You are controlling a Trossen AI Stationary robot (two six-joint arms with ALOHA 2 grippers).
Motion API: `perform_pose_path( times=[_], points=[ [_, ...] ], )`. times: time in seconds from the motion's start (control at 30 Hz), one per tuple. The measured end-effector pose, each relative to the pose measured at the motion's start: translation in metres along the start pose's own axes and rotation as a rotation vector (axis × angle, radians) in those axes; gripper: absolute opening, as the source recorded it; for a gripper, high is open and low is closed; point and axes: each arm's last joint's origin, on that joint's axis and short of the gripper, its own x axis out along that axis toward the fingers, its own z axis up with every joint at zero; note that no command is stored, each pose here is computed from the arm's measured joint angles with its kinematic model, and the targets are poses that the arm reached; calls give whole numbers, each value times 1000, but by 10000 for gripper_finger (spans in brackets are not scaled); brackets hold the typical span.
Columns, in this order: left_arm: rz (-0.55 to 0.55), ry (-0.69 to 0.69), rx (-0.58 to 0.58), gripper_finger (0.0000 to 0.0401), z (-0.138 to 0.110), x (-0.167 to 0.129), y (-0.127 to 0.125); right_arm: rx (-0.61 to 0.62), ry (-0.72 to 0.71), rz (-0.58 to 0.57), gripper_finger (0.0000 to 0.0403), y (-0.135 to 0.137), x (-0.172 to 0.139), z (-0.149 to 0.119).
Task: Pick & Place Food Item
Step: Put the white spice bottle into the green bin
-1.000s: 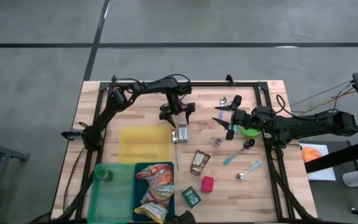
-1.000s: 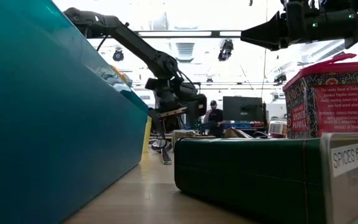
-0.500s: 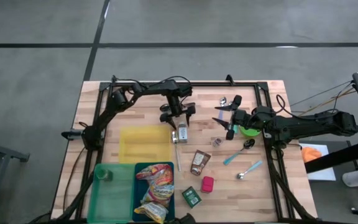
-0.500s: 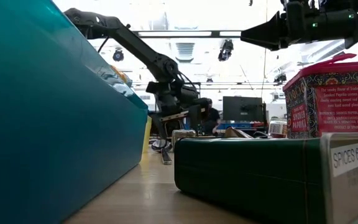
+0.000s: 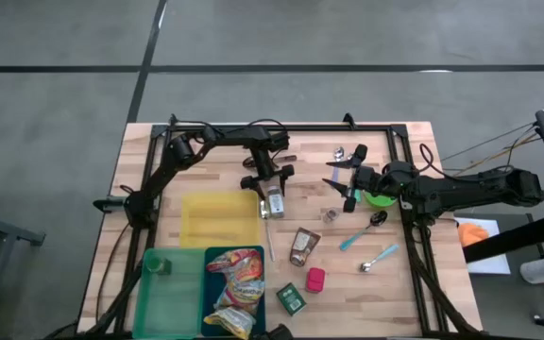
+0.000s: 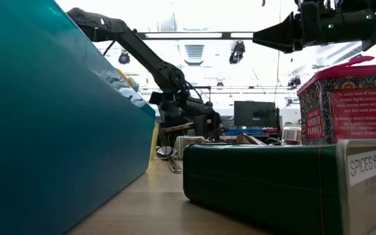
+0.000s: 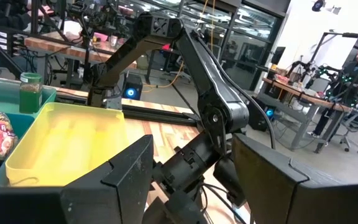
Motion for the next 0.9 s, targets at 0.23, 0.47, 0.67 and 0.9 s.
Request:
perform_pose_path(
  times=[0.23, 0.47, 0.67, 0.9],
  points=[
    [-5, 0, 5, 281, 0, 0, -1, 0, 0, 0, 215, 0, 0, 0],
    [-8, -1, 7, 226, 0, -1, -1, 0, -1, 0, 215, 0, 0, 0],
    [-10, 0, 9, 201, 0, -1, -1, 0, -1, 0, 215, 0, 0, 0],
    [-11, 1, 9, 197, 0, -1, -1, 0, 0, 0, 215, 0, 0, 0]
  ],
)
